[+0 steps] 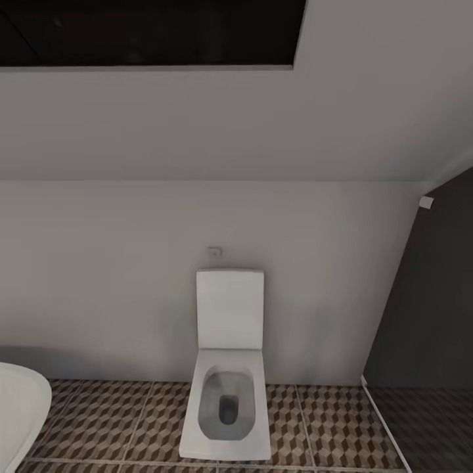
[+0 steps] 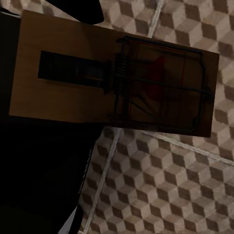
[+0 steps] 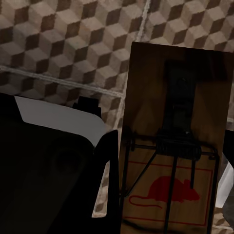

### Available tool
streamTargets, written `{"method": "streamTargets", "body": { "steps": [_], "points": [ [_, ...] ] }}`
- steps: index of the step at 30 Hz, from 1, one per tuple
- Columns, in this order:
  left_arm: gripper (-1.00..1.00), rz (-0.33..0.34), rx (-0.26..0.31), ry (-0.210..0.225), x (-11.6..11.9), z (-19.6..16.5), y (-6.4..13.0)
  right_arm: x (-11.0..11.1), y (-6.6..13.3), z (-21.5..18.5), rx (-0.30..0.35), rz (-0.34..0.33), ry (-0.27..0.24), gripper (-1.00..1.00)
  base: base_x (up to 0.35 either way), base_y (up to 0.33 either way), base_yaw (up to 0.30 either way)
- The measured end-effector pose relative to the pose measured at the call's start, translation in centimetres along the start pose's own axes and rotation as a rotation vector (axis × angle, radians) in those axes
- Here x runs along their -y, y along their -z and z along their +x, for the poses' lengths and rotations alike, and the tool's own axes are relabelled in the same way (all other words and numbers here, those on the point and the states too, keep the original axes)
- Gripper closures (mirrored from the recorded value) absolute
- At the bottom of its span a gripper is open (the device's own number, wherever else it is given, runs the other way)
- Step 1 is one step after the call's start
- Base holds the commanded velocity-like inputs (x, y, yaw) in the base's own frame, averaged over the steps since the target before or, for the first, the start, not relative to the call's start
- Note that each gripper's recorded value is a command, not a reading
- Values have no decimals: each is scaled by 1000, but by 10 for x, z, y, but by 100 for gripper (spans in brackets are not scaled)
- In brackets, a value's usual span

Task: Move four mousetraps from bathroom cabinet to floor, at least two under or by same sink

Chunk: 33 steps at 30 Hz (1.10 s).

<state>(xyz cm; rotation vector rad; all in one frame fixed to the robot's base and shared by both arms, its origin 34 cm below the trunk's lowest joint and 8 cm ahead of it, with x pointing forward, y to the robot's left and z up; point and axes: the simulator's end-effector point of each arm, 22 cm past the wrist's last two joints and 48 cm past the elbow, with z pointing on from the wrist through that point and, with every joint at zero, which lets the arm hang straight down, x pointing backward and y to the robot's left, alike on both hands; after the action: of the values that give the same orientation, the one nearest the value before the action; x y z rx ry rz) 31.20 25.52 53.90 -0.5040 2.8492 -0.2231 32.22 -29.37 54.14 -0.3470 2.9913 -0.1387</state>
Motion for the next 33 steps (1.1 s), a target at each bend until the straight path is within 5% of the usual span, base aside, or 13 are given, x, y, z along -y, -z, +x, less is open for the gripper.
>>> {"method": "streamTargets", "body": {
  "steps": [9,13,18,26,33],
  "points": [
    [100,-30,38,-30,-29,-23,-8,-1,-12,-1,1,-8,-98,100,0,0,0],
    [100,-22,115,-49,-33,-65,-9,0,-17,-16,29,-9,-122,100,0,0,0],
    [100,-23,218,-79,-43,-131,-1,11,-10,-87,147,3,-136,100,0,0,0],
    [100,-45,217,-99,-50,-142,-8,17,-11,-117,177,8,-165,100,0,0,0],
    [100,-103,210,-160,-61,-139,-19,16,-21,-119,185,8,-170,100,0,0,0]
  ]
}}
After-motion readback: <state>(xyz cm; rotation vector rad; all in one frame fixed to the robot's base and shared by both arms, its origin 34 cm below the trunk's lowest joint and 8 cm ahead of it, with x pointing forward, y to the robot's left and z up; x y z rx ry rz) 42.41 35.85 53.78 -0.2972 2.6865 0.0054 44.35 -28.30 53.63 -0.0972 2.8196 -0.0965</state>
